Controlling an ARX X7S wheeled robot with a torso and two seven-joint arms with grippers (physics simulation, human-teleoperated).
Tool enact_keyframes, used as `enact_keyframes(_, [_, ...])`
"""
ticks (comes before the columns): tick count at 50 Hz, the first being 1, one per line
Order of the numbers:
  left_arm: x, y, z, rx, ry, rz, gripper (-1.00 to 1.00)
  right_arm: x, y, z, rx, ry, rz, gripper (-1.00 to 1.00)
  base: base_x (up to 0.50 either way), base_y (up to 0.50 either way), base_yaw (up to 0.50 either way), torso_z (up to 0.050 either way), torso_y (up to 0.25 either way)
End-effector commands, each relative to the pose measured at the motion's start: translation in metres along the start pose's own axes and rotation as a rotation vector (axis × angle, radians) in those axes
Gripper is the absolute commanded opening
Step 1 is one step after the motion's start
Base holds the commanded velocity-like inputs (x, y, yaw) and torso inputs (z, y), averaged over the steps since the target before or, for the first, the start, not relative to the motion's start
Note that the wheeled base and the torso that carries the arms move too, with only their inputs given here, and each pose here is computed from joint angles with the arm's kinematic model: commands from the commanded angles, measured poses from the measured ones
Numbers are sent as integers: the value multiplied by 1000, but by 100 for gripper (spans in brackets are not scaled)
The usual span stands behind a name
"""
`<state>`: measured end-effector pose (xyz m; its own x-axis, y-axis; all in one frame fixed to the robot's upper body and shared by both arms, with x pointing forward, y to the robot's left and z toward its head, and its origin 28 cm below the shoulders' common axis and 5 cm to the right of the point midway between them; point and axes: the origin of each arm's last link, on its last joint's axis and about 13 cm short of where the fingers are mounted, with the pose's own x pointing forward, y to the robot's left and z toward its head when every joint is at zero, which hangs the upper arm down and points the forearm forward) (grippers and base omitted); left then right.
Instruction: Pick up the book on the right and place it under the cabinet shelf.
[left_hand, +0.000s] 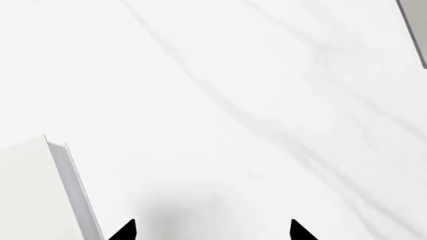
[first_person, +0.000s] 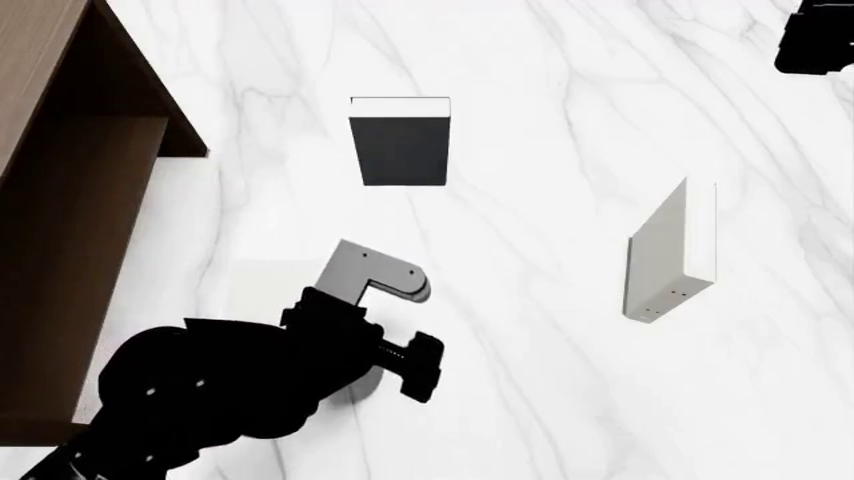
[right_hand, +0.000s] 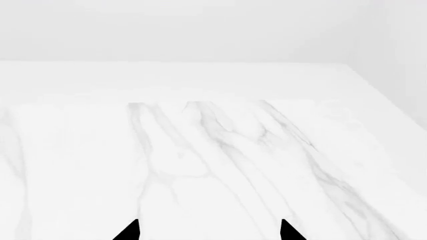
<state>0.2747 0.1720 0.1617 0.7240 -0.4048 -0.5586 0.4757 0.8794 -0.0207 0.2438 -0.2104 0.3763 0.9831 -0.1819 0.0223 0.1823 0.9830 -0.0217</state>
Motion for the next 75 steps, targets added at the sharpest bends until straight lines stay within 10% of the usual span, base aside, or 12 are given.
enact_keyframes(1, [8, 8, -7, -15, 32, 46, 100, 0, 0, 0, -1, 1, 0, 100, 0, 0, 0, 0, 0])
enact_keyframes(75, [-3, 57, -8, 30, 68, 295, 100, 3, -1, -5, 20, -1, 8, 100, 0, 0, 0, 0, -4])
